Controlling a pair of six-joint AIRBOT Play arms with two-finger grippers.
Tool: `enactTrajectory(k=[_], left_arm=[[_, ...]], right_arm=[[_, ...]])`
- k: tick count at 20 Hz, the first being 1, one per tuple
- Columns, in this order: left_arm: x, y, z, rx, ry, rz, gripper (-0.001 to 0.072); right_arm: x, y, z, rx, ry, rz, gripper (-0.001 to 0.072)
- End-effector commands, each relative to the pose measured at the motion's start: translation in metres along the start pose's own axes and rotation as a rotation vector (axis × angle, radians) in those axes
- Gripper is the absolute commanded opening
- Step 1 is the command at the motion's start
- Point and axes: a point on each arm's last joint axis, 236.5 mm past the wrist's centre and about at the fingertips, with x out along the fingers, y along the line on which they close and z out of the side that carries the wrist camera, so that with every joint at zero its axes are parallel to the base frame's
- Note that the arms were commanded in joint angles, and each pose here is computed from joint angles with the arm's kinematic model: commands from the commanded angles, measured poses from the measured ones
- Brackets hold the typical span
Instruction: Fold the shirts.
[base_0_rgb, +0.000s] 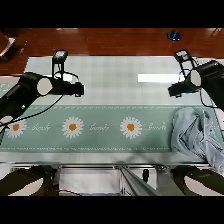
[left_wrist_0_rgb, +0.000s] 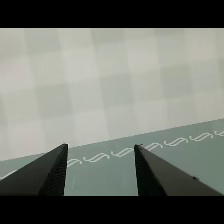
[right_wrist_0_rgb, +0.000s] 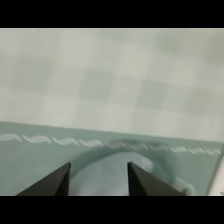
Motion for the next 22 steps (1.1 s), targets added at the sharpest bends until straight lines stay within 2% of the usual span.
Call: enactTrajectory(k=[1, 3, 5, 7, 10, 17, 22], left_arm=[[-0.013, 0.003, -0.02, 0.051, 0.086, 0.017, 0.0507], [-0.033, -0.002, -0.024, 0.042, 0.056, -0.013, 0.0507], [-0.059, -0.022, -0.032, -0.018, -0.031, -0.114, 0.0507], [-0.078, -0.04, -0.044, -0.083, -0.146, -0.223, 0.0507], [-0.077, -0.035, -0.069, -0.117, -0.205, -0.239, 0.0507], [-0.039, -0.027, -0.107, -0.13, -0.059, -0.198, 0.0506], [-0.013, -0.022, -0.123, -0.14, 0.034, -0.169, 0.0504]], right_arm=[[-0.034, -0.091, -0.051, 0.11, 0.106, -0.261, 0.0414], [-0.05, -0.125, -0.082, 0.328, 0.023, -0.261, 0.0414], [-0.049, -0.137, -0.129, 0.515, -0.01, -0.225, 0.0414], [-0.031, -0.12, -0.169, 0.652, 0.006, -0.122, 0.0414], [0.005, -0.088, -0.195, 0.813, 0.061, 0.011, 0.0414], [0.057, -0.025, -0.222, 0.742, 0.382, 0.245, 0.0414], [0.077, -0.01, -0.233, 0.731, 0.483, 0.291, 0.0392]])
